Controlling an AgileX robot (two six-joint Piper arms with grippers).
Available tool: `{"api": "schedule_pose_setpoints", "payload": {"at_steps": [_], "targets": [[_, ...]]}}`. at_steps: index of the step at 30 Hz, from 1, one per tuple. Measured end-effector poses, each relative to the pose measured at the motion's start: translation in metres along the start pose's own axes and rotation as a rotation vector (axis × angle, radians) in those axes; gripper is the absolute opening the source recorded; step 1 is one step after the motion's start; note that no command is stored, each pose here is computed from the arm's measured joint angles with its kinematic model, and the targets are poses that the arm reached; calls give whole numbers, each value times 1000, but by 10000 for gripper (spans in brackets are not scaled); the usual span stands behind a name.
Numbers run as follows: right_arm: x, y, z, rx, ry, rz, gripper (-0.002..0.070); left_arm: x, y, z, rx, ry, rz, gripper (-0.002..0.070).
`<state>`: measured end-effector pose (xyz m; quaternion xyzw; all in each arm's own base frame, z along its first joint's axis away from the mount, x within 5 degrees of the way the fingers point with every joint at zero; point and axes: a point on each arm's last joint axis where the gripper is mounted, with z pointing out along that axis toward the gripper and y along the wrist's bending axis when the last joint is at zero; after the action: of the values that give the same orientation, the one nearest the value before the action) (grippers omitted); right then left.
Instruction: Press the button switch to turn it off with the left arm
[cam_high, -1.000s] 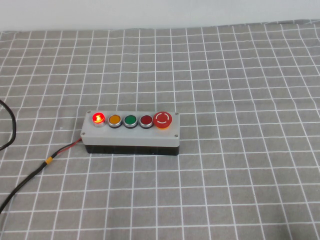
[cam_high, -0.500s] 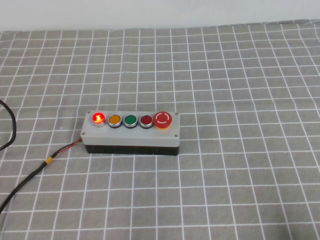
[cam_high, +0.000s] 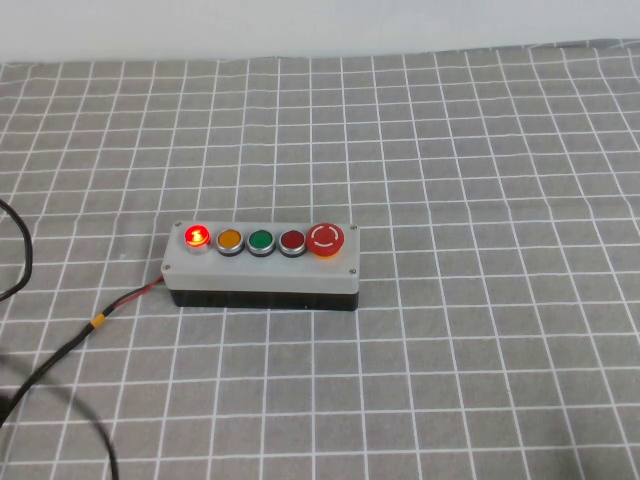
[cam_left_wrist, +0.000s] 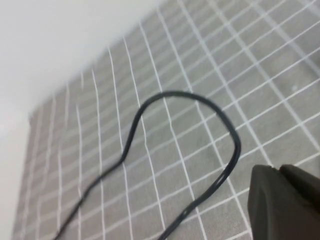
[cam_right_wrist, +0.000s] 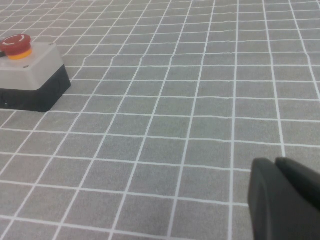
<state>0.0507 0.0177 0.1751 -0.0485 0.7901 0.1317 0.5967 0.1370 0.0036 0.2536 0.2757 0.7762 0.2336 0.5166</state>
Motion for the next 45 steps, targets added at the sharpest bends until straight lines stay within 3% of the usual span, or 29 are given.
{"api": "schedule_pose_setpoints", "payload": {"at_steps": [8,13,17,25,29,38,45], "targets": [[0,0,0,0,0,0,-16,-40,34,59,33,198,-148,-3],[0,0,0,0,0,0,-16,-61,45,81,86,308,-222,-3],[0,0,0,0,0,0,-16,-80,39,83,235,408,-278,-3],[0,0,0,0,0,0,-16,-133,35,78,609,435,-421,-3],[0,0,0,0,0,0,-16,-149,35,103,667,485,-479,-3],[0,0,0,0,0,0,-16,-147,10,173,671,586,-555,-3],[0,0,0,0,0,0,-16,-152,-31,196,636,576,-405,-3]]}}
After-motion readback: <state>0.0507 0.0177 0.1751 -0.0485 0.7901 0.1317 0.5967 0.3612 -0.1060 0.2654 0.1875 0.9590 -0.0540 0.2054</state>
